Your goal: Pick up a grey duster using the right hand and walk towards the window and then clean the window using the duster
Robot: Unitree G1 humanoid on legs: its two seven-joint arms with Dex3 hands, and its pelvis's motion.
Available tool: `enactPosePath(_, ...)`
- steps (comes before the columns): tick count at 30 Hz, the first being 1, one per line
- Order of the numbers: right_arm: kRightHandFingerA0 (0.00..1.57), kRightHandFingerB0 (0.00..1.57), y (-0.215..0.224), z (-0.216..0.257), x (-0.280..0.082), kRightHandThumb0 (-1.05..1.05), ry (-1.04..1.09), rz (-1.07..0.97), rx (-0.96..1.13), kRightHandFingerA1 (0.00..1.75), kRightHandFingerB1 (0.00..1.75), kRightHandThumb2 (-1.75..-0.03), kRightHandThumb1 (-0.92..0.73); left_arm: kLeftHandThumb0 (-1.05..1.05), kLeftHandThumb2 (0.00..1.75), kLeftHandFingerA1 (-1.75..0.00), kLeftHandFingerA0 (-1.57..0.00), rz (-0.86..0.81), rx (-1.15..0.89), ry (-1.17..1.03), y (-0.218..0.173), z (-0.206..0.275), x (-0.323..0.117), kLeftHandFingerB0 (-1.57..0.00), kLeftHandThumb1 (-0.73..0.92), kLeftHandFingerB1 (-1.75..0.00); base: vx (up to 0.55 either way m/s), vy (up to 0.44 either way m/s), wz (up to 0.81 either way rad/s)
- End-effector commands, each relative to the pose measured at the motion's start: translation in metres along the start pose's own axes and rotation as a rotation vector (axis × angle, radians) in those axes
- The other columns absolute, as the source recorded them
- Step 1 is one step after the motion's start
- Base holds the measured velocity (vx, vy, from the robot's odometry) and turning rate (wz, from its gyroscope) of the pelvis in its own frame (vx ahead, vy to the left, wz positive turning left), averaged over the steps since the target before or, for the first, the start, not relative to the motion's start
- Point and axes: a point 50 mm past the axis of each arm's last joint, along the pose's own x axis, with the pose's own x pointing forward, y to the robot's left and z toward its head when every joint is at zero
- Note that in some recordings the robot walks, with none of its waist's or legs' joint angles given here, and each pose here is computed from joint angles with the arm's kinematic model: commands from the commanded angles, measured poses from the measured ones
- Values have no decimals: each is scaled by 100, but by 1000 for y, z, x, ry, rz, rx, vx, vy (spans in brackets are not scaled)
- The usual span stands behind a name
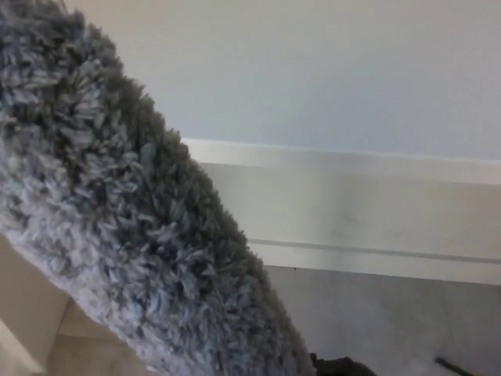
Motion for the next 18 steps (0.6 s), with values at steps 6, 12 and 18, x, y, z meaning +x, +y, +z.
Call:
enactPosePath(6, 113, 96, -6, 2, -2, -26, 8, -51, 30, 175, 169, -111, -51, -9, 96, -132, -108, -15, -25, -63, -5, 13, 5, -94, 58, -115, -39, 151, 20)
enactPosePath(12, 112, 94, -4, -1, 1, -24, 16, -31, 58, 175, 168, -114, -47, -9, 101, -132, -111, -11, -43, -67, -6, 14, 6, -97, 55, -113, -31, -42, 35)
enactPosePath(18, 110, 93, -4, -7, 10, -21, 26, -57, 18, 175, 167, -119, -45, -5, 104, -132, -105, -22, -29, -77, -7, 17, 8, -92, 57, -114, -61, -88, 43)
